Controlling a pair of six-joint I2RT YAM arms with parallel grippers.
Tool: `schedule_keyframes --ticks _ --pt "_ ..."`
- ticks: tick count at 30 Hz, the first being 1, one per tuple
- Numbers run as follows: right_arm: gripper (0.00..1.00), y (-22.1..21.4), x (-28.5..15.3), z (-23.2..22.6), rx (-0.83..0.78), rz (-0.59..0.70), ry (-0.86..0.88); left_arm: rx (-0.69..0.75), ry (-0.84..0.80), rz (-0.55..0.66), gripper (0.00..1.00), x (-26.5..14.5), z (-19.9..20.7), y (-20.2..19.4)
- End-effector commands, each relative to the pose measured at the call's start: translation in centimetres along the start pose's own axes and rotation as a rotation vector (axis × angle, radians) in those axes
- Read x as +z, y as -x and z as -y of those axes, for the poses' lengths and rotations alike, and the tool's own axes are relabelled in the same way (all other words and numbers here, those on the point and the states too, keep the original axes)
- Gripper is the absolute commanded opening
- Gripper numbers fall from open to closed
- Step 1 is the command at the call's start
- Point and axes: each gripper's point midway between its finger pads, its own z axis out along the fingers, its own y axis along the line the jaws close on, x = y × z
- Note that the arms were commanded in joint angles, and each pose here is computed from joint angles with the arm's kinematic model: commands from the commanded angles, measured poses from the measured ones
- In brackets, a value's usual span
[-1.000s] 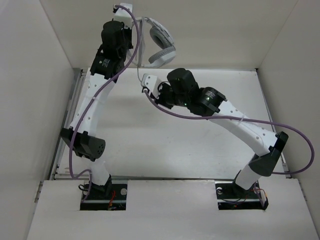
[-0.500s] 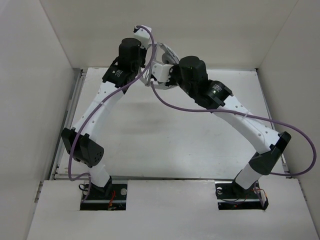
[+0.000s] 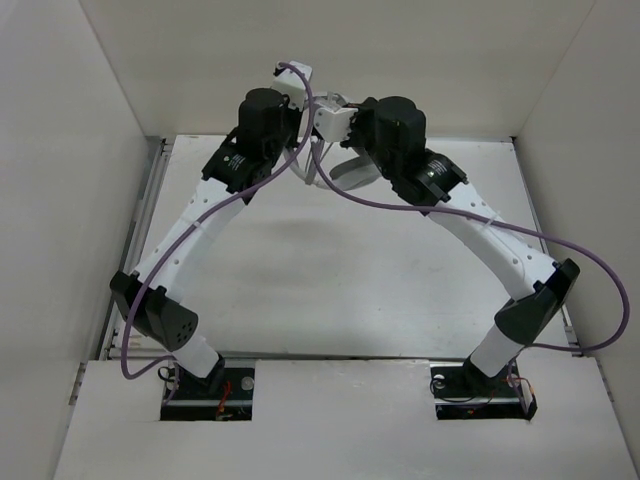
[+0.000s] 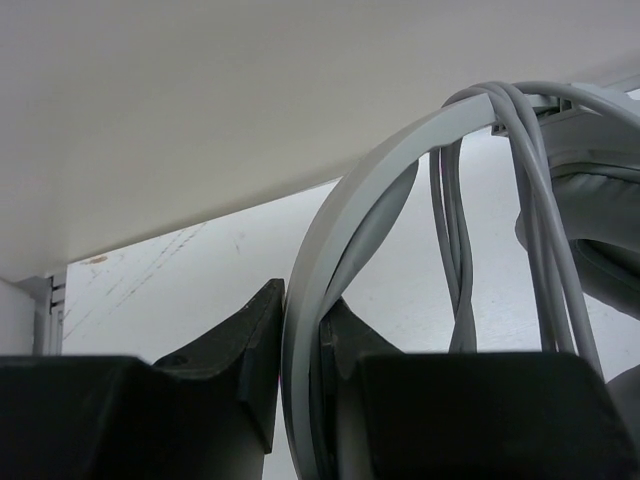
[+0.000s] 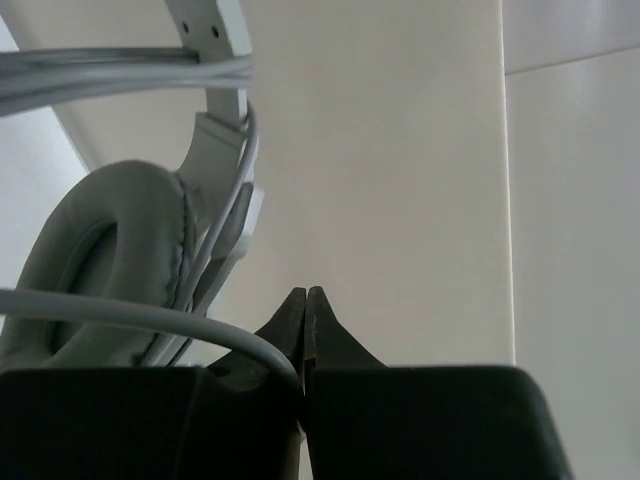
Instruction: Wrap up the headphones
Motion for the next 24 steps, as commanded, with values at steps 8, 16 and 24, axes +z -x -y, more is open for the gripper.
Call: schedule_keyframes --ticks 8,16,24 --pt "0.10 -0.9 0.4 1.9 0.021 0.014 -0.043 -0.101 -0.089 0.077 0.00 -4.0 0.9 2.2" --pt "0.20 -2.2 -0.5 -1.0 0.111 0.047 0.133 -0.132 -0.154 0.013 0.00 -5.3 1.9 -0.2" --pt "0.27 -2.1 -1.0 -1.4 0.222 0.098 0.203 -0.136 -0.276 -0.031 0.00 -6.3 4.4 -1.4"
